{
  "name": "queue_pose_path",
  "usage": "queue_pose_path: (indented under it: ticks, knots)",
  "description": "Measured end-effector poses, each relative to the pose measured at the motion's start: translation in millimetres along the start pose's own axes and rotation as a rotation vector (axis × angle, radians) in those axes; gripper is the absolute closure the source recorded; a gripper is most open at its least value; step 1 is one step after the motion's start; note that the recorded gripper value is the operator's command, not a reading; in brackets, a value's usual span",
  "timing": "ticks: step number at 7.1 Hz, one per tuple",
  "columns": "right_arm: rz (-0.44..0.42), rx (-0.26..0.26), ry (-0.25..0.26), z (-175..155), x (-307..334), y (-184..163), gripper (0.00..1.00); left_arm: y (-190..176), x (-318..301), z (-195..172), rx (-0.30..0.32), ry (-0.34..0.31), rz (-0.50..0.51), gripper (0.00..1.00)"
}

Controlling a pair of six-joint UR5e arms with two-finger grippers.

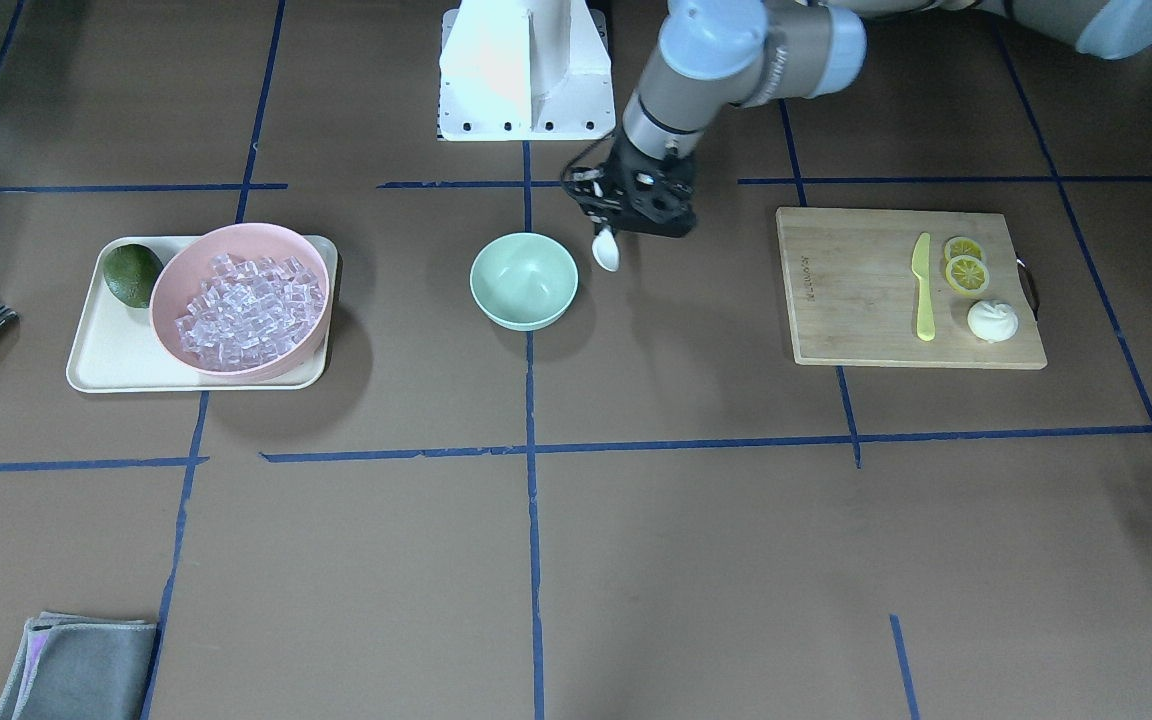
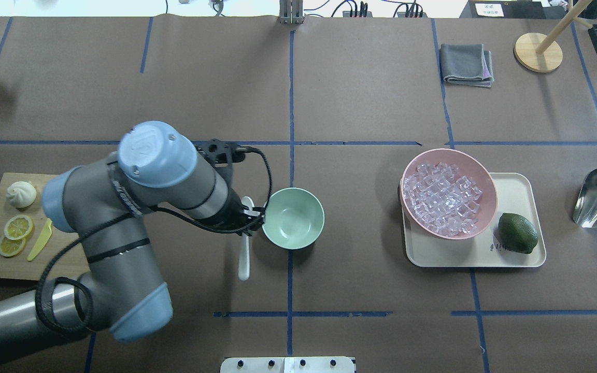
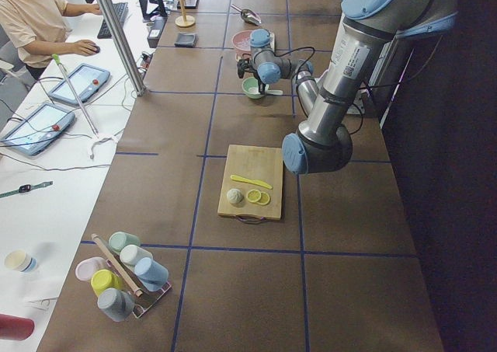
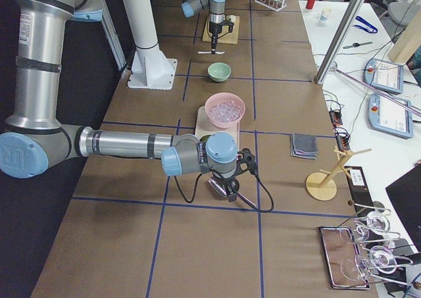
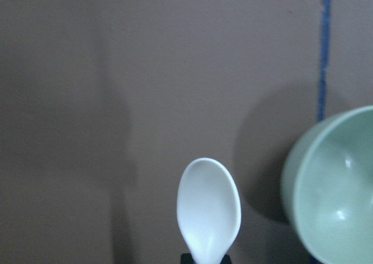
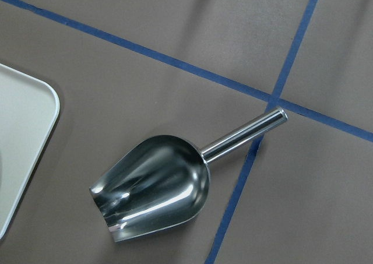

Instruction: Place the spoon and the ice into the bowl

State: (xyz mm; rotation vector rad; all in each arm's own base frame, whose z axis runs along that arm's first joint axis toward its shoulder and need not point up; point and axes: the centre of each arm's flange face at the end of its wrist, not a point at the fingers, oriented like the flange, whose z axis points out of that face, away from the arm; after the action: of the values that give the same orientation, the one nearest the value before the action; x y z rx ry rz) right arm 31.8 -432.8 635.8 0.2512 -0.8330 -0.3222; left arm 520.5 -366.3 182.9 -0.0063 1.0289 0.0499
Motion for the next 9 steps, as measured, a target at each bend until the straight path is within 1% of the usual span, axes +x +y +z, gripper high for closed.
queue_pose_path:
  ticks: [1, 3, 5, 6, 7, 8, 9]
  knots:
    - [-0.006, -0.005, 0.002, 2.5, -0.9, 0.0, 0.01, 7.1, 24.7, 7.1, 0.008, 0.000, 0.000, 1.00]
    - [-0.010, -0.008, 0.003, 4.2, -1.1, 0.7, 0.01, 1.0, 51.2, 26.8, 0.012, -0.022, -0.008, 1.00]
    - [0.001, -0.016, 0.001, 7.5, 1.8, 3.2, 0.01, -7.4, 57.3, 34.9, 0.048, -0.042, -0.005, 0.94]
    - [0.010, -0.022, -0.001, 10.5, 4.7, 5.5, 0.01, -10.3, 58.2, 36.9, 0.066, -0.049, -0.003, 0.88]
    - [0.019, -0.028, -0.005, 13.4, 7.3, 7.8, 0.01, -12.5, 58.8, 37.4, 0.082, -0.052, 0.000, 0.63]
    - [0.027, -0.033, -0.009, 16.1, 9.8, 9.9, 0.01, -14.2, 59.1, 38.8, 0.091, -0.057, 0.012, 0.31]
    - [0.031, -0.037, -0.010, 17.9, 11.5, 11.3, 0.01, -15.9, 58.9, 41.5, 0.094, -0.065, 0.035, 0.22]
